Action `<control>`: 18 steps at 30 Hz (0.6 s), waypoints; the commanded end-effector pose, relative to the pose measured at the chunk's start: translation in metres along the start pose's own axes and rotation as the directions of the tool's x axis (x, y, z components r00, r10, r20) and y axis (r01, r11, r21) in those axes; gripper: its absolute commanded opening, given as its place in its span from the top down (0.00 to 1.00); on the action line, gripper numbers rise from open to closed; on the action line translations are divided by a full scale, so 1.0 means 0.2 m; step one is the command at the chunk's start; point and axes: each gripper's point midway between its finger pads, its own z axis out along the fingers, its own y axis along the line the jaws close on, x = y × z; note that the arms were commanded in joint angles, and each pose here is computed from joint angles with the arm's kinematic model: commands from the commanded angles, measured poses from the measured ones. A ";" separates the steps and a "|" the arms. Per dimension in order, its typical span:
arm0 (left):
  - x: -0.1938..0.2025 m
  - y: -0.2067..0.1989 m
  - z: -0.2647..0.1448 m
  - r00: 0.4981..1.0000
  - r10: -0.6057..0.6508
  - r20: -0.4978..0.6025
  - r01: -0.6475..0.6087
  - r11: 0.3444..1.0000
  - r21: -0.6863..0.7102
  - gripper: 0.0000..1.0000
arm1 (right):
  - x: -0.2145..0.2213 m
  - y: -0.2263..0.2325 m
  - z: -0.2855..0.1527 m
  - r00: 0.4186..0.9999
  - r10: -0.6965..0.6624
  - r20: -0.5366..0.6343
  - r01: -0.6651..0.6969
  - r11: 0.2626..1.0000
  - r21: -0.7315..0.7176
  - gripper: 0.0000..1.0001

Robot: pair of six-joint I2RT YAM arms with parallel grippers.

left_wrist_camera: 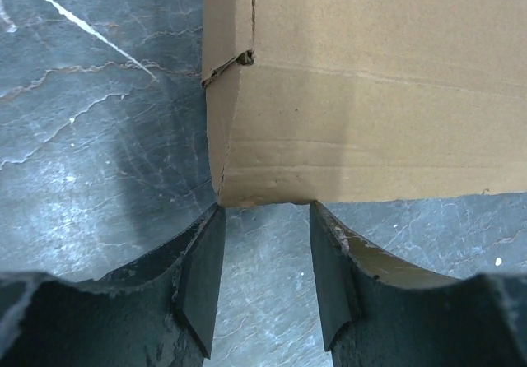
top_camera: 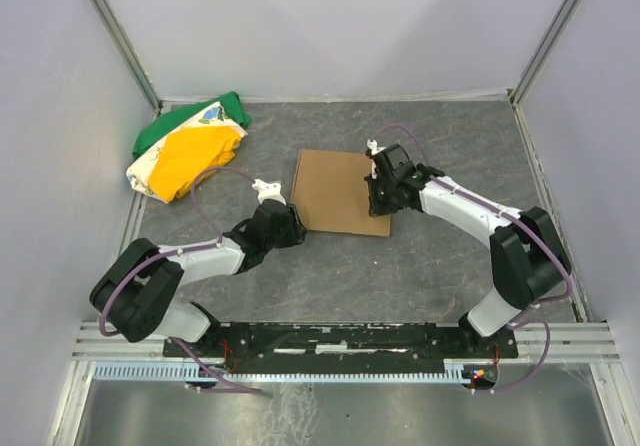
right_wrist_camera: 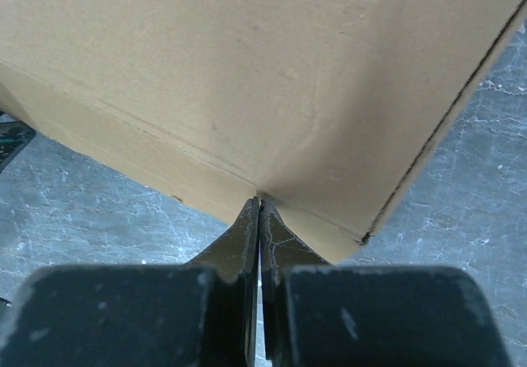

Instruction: Fold the paper box

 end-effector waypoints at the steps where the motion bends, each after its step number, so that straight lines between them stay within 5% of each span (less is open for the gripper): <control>1: -0.07 -0.07 0.04 0.998 -0.060 0.013 0.060 0.998 0.006 0.47 | -0.14 0.05 -0.05 0.996 -0.026 0.089 0.027 1.000 -0.009 0.96; 8: -0.08 -0.08 0.05 0.997 -0.069 0.015 0.069 0.998 0.007 0.47 | -0.27 0.04 -0.16 0.987 -0.030 0.159 0.023 0.999 0.041 0.96; 12: -0.08 -0.07 0.05 0.997 -0.071 0.011 0.071 0.997 0.002 0.47 | -0.60 0.06 -0.18 0.978 -0.035 0.204 0.017 0.996 0.092 0.94; 18: -0.09 -0.10 0.04 0.997 -0.078 0.013 0.078 0.997 0.029 0.47 | -1.02 0.00 0.06 0.985 -0.009 0.173 -0.013 0.991 0.130 0.91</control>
